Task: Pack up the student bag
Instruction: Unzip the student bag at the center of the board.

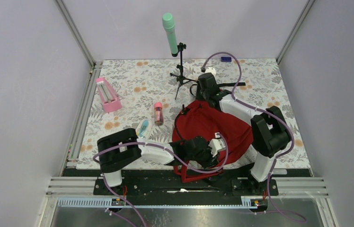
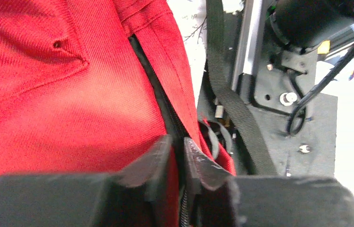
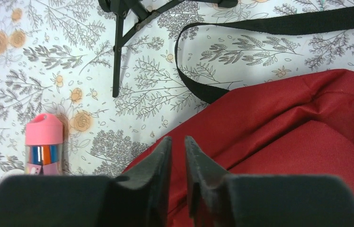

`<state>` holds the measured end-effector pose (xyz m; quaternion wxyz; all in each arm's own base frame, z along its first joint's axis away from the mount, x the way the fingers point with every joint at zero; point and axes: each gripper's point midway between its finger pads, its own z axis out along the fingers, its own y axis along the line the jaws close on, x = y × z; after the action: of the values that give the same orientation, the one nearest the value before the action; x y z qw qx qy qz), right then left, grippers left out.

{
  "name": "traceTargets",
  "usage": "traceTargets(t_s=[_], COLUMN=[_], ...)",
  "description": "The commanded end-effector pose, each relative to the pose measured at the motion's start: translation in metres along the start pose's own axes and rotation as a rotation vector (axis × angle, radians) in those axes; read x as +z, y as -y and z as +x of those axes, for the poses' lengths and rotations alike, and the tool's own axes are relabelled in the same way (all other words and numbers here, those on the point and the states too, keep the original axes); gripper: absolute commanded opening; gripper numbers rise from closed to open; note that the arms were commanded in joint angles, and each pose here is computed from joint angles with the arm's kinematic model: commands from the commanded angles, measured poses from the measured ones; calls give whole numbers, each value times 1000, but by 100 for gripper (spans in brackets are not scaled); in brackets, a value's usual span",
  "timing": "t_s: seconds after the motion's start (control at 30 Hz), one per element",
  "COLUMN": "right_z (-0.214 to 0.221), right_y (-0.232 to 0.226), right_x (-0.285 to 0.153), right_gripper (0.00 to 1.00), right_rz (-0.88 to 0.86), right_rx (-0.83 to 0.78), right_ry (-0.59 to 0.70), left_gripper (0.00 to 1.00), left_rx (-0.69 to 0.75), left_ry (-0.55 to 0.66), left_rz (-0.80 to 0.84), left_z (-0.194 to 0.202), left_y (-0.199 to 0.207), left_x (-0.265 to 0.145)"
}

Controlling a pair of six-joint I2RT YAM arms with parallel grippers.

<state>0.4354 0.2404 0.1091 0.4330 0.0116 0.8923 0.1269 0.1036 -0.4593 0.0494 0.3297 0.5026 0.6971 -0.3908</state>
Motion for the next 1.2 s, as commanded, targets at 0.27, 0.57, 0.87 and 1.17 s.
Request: traceTargets(t_s=[0.27, 0.57, 0.87, 1.17], right_z=[-15, 47, 90, 110], right_y=[75, 154, 123, 82], right_x=[-99, -141, -131, -136], right_gripper=[70, 74, 68, 66], right_rz=[138, 333, 97, -169], right_rx=[-3, 90, 20, 9], right_ry=[-27, -108, -265, -296], left_gripper=[86, 95, 95, 95], left_rx=[-82, -447, -665, -837], left_ry=[339, 404, 486, 526], left_rz=[-108, -209, -220, -276], left_z=[-115, -142, -144, -125], left_y=[4, -25, -56, -119], left_x=[-64, -85, -79, -78])
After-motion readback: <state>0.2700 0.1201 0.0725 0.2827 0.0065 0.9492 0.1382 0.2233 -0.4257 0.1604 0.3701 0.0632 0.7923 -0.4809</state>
